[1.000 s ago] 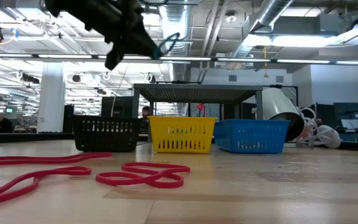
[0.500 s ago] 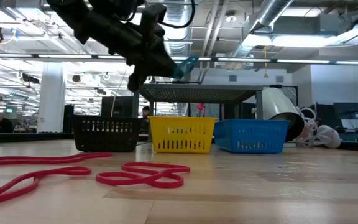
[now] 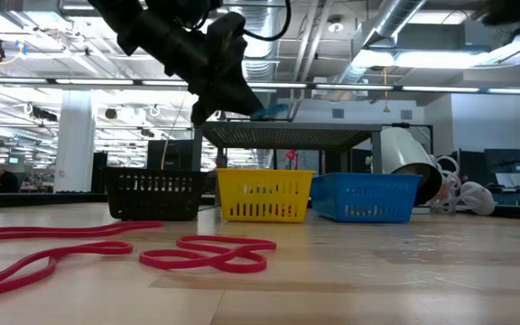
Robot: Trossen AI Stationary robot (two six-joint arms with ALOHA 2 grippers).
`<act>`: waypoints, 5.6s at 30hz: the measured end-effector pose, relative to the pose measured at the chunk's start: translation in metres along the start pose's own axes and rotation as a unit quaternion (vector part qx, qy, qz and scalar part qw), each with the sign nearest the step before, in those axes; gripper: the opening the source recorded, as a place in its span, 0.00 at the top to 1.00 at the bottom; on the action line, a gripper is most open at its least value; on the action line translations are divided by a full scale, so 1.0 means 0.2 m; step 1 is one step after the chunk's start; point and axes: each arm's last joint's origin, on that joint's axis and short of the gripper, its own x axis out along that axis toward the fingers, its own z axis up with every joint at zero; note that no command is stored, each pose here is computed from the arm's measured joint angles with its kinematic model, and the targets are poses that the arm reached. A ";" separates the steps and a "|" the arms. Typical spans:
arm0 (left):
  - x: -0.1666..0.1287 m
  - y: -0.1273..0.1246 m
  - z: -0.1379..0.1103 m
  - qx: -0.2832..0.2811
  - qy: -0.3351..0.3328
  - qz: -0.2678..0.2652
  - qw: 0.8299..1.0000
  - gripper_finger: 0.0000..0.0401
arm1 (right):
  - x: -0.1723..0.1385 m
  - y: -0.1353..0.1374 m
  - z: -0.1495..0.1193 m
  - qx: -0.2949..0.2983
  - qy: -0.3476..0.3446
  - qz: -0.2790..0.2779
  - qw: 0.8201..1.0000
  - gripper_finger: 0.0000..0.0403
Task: Pick & Place Office Desk Supplies
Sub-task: Put the blue rubber band into the yellow basket, then put the red rubber band into the yellow basket
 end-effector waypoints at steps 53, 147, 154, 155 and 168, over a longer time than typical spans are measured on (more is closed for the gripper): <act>0.11 0.04 -0.09 0.092 0.087 0.023 0.992 1.00 | 0.34 -0.39 -0.04 0.029 0.077 0.178 0.981 0.74; 0.09 -0.74 -0.77 0.597 0.213 -0.254 0.730 0.57 | 0.34 -0.39 -0.04 0.030 0.076 0.178 0.981 0.74; 0.12 -0.74 -0.79 0.606 0.204 -0.259 0.724 0.57 | 0.34 -0.39 -0.04 0.030 0.076 0.177 0.981 0.74; 0.12 -0.74 -0.79 0.606 0.207 -0.259 0.723 0.57 | 0.34 -0.39 -0.04 0.030 0.077 0.177 0.981 0.74; 0.18 -0.72 -0.86 0.591 0.226 -0.293 0.717 0.62 | 0.34 -0.39 -0.04 0.030 0.077 0.177 0.981 0.74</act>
